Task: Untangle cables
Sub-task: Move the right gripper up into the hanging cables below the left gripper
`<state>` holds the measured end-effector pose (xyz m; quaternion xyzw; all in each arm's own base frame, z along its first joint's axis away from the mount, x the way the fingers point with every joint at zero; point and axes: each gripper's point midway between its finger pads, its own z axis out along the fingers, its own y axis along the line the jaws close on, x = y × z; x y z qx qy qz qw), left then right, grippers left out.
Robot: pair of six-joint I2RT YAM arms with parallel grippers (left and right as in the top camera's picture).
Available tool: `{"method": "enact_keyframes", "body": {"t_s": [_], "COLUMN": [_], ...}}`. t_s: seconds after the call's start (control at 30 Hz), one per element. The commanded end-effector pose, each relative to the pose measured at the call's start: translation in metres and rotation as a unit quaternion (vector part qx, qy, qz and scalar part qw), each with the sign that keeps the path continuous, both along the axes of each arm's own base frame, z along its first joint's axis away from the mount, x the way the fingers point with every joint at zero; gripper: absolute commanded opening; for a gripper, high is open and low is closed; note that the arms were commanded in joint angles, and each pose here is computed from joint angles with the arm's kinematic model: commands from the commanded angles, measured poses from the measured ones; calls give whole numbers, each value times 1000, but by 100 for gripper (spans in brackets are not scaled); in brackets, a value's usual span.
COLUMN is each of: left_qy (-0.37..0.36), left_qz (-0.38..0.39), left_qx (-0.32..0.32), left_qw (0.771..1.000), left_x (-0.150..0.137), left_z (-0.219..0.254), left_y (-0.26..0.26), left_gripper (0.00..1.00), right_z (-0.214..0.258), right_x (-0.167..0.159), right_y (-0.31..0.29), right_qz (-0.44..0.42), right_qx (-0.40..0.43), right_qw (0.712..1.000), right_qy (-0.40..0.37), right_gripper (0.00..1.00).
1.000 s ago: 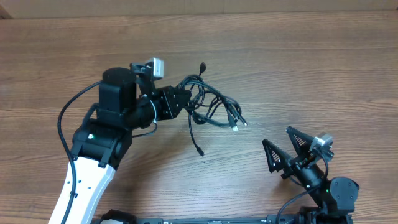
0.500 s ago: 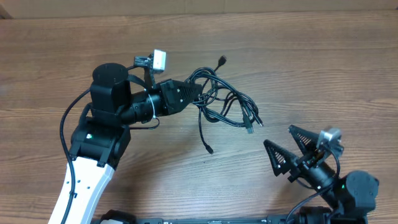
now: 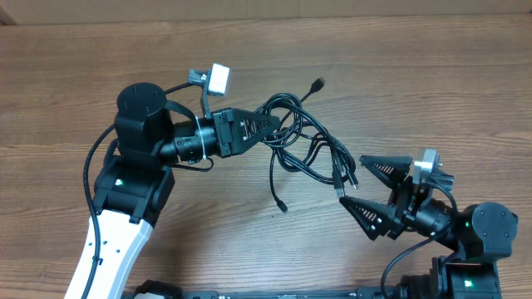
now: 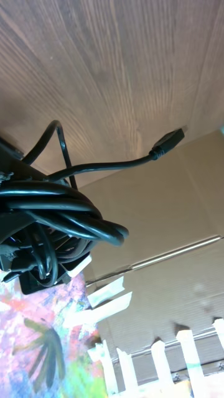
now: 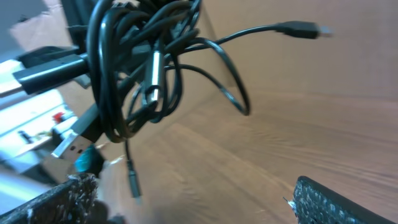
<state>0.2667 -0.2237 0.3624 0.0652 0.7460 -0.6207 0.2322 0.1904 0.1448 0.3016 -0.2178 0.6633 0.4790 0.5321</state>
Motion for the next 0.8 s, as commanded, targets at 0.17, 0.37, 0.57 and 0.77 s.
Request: {"method": "enact_keyframes", "body": {"t_s": [0.17, 0.37, 0.57, 0.77], "left_qy": [-5, -19, -29, -27], "left_qz": [-53, -74, -83, -86], "left_qx": [-15, -22, -26, -26], "left_qw": [998, 997, 996, 996], "left_x": [-27, -35, -37, -38], "left_z": [16, 21, 25, 24], "left_y": [-18, -21, -22, -24], "left_gripper": [4, 4, 4, 4], "right_z": [12, 12, 12, 22], "right_x": [-10, -10, -14, -16], "right_y": [4, 4, 6, 6], "right_qz": [27, 27, 42, 46], "right_qx": [16, 16, 15, 28], "right_qw": [999, 999, 999, 998], "right_qy": [18, 15, 14, 11], "right_gripper": [97, 87, 63, 58]}}
